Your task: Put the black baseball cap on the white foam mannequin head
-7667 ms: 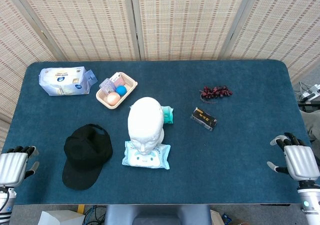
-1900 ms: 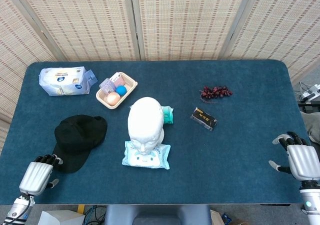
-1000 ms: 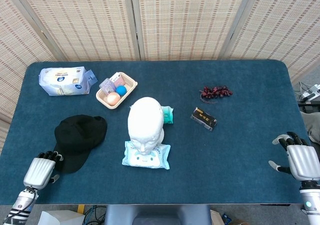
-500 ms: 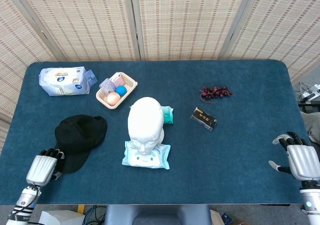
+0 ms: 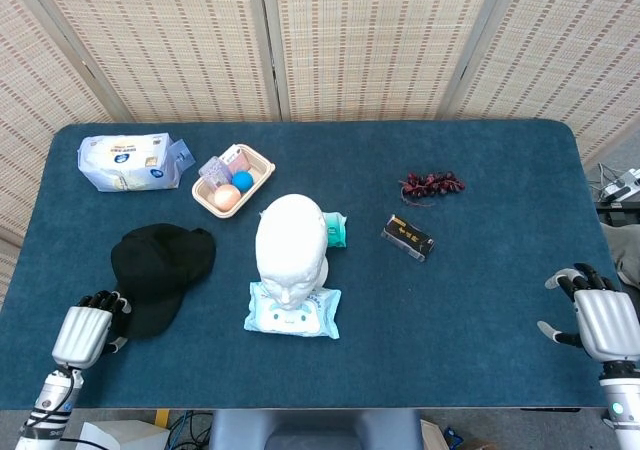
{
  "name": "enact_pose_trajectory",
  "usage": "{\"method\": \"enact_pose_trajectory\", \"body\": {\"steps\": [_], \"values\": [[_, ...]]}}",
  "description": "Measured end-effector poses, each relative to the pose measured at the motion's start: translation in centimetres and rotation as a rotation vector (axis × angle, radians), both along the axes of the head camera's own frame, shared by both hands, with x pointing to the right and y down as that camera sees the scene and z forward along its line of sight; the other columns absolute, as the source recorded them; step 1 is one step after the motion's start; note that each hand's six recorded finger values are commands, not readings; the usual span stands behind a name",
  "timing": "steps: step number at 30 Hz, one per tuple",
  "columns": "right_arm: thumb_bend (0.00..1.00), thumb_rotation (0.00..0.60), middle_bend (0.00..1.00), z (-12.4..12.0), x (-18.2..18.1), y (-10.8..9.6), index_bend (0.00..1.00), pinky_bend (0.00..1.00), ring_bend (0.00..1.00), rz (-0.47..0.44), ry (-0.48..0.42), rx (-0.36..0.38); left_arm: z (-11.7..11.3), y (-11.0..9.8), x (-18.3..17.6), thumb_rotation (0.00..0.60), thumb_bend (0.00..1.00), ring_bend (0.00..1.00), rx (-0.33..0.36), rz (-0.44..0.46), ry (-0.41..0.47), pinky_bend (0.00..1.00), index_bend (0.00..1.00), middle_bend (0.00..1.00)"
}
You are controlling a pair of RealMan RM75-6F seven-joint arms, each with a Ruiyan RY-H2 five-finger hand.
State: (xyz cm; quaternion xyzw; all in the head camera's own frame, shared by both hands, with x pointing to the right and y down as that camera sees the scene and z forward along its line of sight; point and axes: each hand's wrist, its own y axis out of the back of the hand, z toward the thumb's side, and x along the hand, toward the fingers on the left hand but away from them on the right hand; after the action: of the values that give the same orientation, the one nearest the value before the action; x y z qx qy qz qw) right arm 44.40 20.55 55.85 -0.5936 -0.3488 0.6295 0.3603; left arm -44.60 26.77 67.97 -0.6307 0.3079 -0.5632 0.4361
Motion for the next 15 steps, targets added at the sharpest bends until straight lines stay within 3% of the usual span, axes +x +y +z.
{"method": "enact_pose_trajectory", "body": {"steps": [7, 15], "values": [[0.05, 0.6, 0.32, -0.01, 0.01, -0.01, 0.39, 0.28, 0.17, 0.0, 0.0, 0.001, -0.24, 0.02, 0.34, 0.6, 0.02, 0.31, 0.008, -0.035, 0.103, 0.42, 0.46, 0.4], [0.05, 0.6, 0.32, -0.08, 0.0, -0.02, 0.39, 0.28, 0.17, 0.001, -0.003, 0.003, -0.77, -0.53, 0.82, 0.6, 0.06, 0.33, 0.067, -0.032, 0.143, 0.43, 0.5, 0.43]]}}
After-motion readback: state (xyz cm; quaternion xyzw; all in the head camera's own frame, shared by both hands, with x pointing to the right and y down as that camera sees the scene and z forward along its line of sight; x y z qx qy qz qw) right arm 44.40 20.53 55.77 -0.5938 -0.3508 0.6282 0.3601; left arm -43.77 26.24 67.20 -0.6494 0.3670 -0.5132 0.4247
